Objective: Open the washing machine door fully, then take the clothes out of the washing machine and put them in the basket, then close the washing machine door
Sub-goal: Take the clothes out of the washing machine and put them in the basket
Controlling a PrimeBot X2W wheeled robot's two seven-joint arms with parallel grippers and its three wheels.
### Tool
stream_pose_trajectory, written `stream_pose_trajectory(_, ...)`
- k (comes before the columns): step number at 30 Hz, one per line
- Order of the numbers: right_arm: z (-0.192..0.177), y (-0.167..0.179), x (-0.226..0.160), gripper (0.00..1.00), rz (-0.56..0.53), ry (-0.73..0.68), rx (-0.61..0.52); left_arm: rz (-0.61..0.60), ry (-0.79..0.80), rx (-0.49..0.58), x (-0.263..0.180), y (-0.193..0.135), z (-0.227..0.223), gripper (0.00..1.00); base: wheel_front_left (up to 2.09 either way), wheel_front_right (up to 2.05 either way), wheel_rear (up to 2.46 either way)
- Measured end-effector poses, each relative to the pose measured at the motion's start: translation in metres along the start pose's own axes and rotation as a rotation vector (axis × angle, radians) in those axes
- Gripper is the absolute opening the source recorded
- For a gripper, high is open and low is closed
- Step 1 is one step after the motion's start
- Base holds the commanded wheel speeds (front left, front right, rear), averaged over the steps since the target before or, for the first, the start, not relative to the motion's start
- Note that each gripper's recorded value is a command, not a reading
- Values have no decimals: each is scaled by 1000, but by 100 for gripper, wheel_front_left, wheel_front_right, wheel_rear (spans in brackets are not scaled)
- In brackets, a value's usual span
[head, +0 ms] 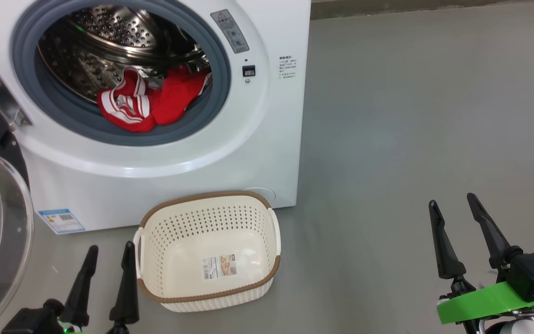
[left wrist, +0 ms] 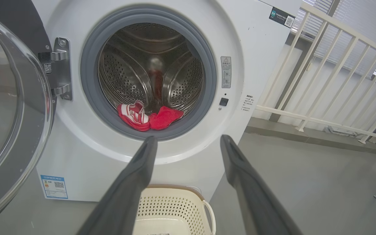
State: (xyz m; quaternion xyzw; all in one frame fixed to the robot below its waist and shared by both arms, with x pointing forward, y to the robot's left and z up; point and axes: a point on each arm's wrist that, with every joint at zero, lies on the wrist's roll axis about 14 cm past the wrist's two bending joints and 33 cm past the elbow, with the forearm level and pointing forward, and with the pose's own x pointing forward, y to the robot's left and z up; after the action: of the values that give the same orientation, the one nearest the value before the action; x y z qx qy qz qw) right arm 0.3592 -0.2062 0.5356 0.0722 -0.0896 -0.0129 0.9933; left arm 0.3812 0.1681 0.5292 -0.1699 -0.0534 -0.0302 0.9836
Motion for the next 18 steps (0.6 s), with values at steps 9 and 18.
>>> stream_pose_trajectory(9, -5, 1, 2, 100, 3, 13, 1, 12, 6, 5, 1, 4, -2, 100, 174, -174, 0)
stream_pose_trajectory(18, -9, 2, 4, 100, 7, 25, 3, 10, -6, 8, 3, 4, 1, 100, 118, -118, 0)
